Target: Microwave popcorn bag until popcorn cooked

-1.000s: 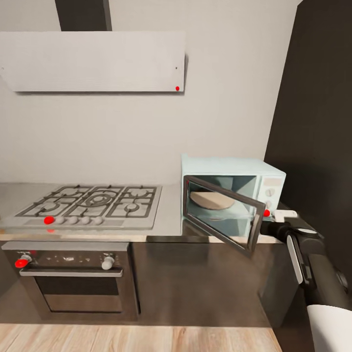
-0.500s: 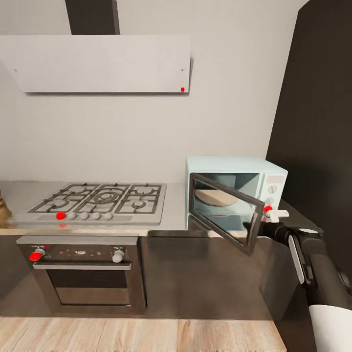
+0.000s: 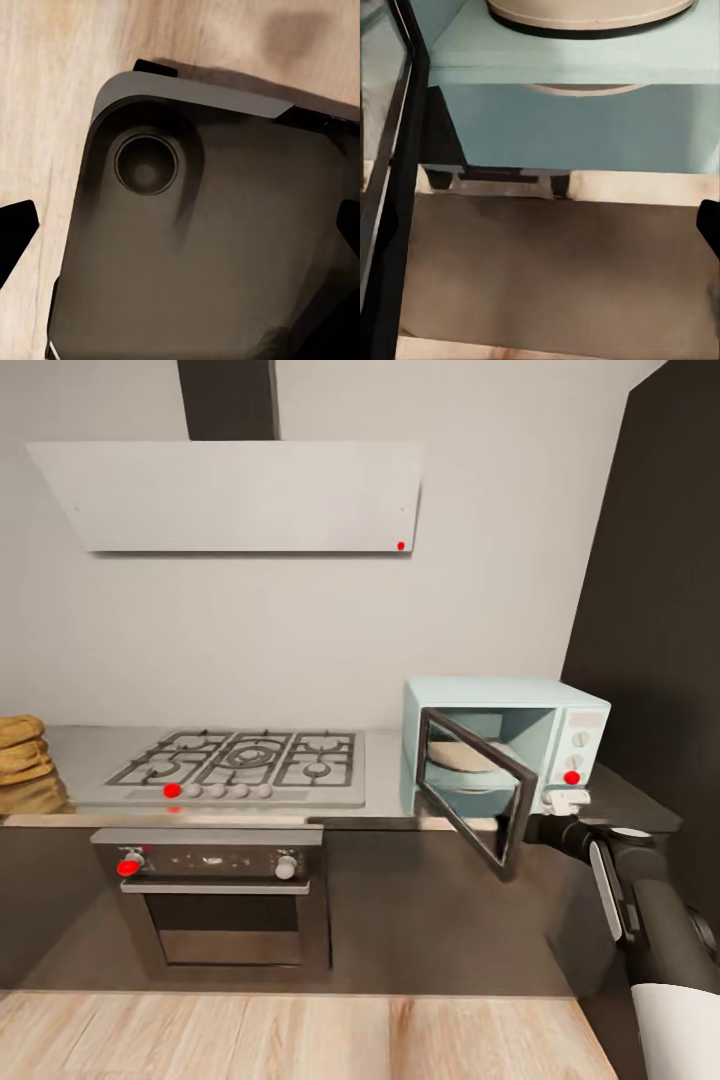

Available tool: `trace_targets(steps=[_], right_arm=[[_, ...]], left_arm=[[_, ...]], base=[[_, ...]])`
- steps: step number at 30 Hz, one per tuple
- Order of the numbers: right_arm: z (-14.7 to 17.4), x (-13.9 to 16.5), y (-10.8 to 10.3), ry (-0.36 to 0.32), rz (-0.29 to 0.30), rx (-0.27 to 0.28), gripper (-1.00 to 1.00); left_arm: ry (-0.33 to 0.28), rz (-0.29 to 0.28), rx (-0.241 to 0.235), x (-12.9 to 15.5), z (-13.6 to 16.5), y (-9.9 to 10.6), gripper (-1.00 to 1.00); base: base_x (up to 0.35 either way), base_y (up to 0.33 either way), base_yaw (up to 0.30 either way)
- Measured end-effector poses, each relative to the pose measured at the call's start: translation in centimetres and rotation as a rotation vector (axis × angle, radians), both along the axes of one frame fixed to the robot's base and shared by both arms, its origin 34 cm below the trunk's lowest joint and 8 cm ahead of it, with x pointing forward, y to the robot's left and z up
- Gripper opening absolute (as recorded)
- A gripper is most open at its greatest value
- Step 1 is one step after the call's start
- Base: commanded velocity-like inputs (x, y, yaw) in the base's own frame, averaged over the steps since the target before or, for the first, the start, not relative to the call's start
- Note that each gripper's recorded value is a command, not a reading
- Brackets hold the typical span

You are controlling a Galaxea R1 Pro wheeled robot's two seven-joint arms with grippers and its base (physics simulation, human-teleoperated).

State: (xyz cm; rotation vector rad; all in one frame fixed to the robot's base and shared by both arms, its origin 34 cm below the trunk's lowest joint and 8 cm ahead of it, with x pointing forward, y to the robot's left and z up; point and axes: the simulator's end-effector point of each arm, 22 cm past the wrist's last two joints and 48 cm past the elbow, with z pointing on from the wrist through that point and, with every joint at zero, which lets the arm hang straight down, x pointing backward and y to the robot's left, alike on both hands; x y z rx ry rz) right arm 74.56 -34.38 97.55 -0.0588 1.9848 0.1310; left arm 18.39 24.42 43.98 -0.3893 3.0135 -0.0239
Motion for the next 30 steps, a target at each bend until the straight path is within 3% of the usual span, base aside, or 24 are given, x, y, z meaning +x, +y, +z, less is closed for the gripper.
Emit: trace_targets(steps=[11, 15, 21, 23, 25, 27, 28, 30], right_arm=[[0.2, -0.1, -0.6, -0.002, -0.003, -0.004, 1.00], [0.5, -0.3, -2.4, -0.001, -0.020, -0.025, 1.00], [0.8, -0.6, -4.9, -0.013, -0.075, 0.002, 1.00], [1.1, -1.4, -8.8, -0.028, -0.170, 0.026, 1.00], [1.1, -3.0, -14.0, -0.020, -0.287, -0.008, 1.00], [0.9, -3.9, -16.5, -0.008, -0.343, -0.038, 1.00], [0.7, -5.2, -19.3, 0.004, -0.405, -0.061, 1.00], [0.2, -6.3, -21.3, 0.021, -0.456, -0.072, 1.00]], left_arm=[[0.000, 0.000, -0.002, 0.0, 0.0, -0.1, 1.00], [0.000, 0.000, -0.002, 0.0, 0.0, -0.1, 1.00], [0.000, 0.000, -0.001, 0.0, 0.0, 0.0, 1.00], [0.000, 0.000, -0.001, 0.0, 0.0, -0.1, 1.00], [0.000, 0.000, 0.000, 0.0, 0.0, 0.0, 1.00], [0.000, 0.001, -0.001, 0.0, 0.0, -0.1, 1.00], [0.000, 0.001, 0.000, 0.0, 0.0, -0.1, 1.00], [0.000, 0.001, 0.000, 0.0, 0.0, 0.0, 1.00]], base=[[0.000, 0.322, 0.000], [0.000, 0.267, 0.000], [0.000, 0.067, 0.000], [0.000, 0.003, 0.000], [0.000, 0.000, 0.000], [0.000, 0.000, 0.000], [0.000, 0.000, 0.000], [0.000, 0.000, 0.000]])
